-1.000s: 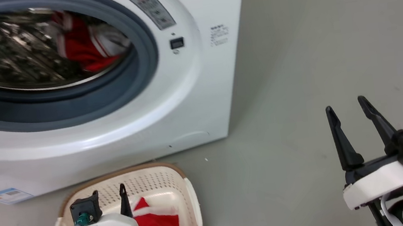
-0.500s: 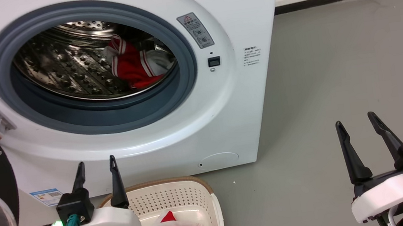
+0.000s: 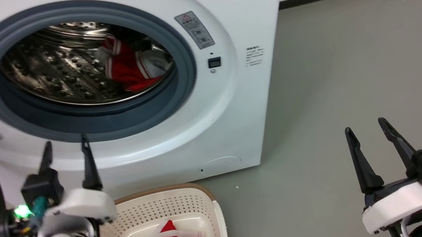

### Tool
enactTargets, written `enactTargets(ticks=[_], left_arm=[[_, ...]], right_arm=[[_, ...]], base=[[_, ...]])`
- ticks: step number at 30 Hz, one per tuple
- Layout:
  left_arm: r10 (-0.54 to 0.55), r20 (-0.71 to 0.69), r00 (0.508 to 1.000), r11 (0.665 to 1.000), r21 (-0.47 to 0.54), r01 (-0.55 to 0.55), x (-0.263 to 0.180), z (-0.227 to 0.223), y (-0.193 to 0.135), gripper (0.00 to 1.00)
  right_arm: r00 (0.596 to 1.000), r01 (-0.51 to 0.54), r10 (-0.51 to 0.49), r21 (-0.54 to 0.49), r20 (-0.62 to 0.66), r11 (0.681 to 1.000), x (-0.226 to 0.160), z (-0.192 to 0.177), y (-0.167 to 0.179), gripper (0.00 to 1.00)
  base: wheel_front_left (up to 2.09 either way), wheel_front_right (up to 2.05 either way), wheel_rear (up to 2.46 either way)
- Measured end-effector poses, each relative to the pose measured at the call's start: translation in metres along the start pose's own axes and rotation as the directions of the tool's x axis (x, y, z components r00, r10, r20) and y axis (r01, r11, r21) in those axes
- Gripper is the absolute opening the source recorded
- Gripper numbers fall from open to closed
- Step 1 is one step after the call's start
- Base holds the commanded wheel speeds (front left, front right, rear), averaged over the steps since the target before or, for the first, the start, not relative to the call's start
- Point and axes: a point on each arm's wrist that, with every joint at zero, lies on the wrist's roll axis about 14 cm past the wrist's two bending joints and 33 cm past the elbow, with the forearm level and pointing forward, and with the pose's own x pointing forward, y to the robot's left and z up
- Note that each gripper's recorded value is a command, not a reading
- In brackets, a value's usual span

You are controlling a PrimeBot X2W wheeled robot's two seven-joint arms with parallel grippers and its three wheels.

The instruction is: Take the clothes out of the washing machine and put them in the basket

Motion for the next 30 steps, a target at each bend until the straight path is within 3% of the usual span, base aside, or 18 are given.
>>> enactTargets(ticks=[9,20,30], left_arm=[[-0.083,-0.053,0.995,0.996,0.037,0.085,0.07,-0.004,-0.014,1.0],[-0.132,-0.223,0.966,0.988,0.047,0.145,0.162,-0.052,-0.036,1.0],[-0.132,-0.431,0.893,0.982,0.065,0.176,0.229,-0.123,-0.045,1.0]], right_arm=[[0.994,0.1,-0.1,0.004,-0.035,0.995,-0.007,-0.014,-0.031,1.0],[0.976,0.195,-0.194,-0.006,-0.097,0.981,-0.002,-0.042,-0.062,1.0],[0.952,0.241,-0.24,-0.021,-0.189,0.97,0.008,-0.084,-0.079,1.0]], base=[[0.0,0.0,0.0],[0.0,0.0,0.0],[0.0,0.0,0.0]])
